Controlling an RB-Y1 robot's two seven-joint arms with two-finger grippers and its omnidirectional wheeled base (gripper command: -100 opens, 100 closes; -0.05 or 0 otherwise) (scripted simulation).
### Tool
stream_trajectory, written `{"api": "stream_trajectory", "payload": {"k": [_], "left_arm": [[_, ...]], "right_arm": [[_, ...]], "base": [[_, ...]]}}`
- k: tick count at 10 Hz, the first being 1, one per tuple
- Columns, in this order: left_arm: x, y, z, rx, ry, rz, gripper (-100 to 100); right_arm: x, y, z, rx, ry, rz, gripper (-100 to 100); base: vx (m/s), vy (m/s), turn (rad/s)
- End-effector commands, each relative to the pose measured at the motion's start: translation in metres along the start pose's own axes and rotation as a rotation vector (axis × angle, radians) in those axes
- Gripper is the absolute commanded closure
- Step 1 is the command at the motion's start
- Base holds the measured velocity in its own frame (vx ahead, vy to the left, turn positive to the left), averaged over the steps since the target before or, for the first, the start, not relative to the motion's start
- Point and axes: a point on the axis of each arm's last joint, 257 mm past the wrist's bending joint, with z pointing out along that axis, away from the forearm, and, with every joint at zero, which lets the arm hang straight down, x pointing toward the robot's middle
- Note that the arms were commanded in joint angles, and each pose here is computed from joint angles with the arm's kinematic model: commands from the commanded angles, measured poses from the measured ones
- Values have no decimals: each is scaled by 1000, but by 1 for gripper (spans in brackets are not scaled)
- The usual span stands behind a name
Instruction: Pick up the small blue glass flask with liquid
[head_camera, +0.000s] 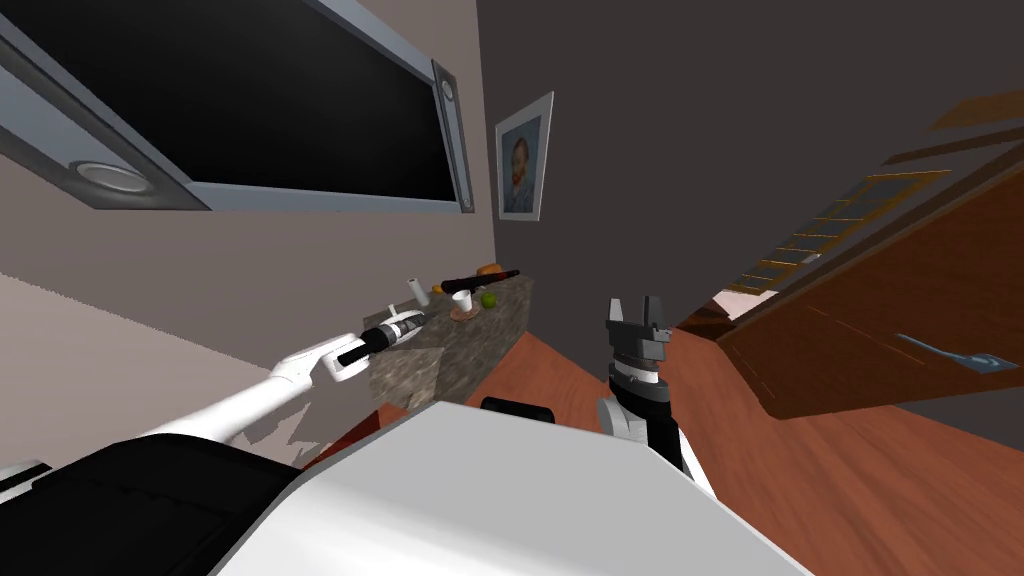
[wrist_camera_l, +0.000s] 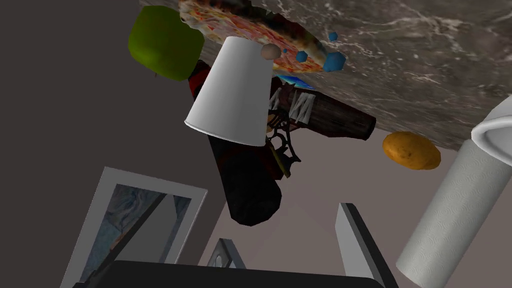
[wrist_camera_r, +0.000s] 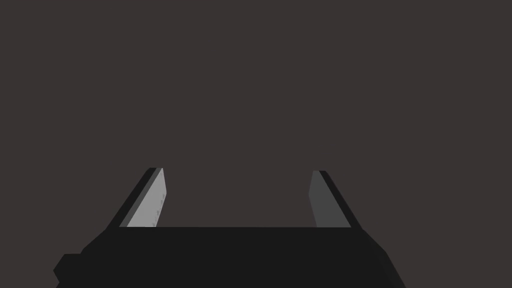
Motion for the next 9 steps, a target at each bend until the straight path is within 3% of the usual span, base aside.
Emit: {"api": "stream_trajectory", "payload": {"k": [1, 3, 4, 8, 9], "left_arm": [[10, 28, -14, -56, 58, 60, -100], [18, 65, -32, -120, 136, 142, -100], [18, 65, -32, -120, 136, 142, -100], [43, 122, -75, -216, 291, 262, -100], [43, 122, -75, -216, 291, 262, -100]], "right_arm": [[0, 0, 0, 0, 0, 0, 0], [0, 0, 0, 0, 0, 0, 0], [0, 0, 0, 0, 0, 0, 0], [0, 0, 0, 0, 0, 0, 0], [0, 0, 0, 0, 0, 0, 0]], "base": [[99, -67, -189], [114, -99, -175], [89, -53, -28], [99, -71, -103], [83, -68, -25]]}}
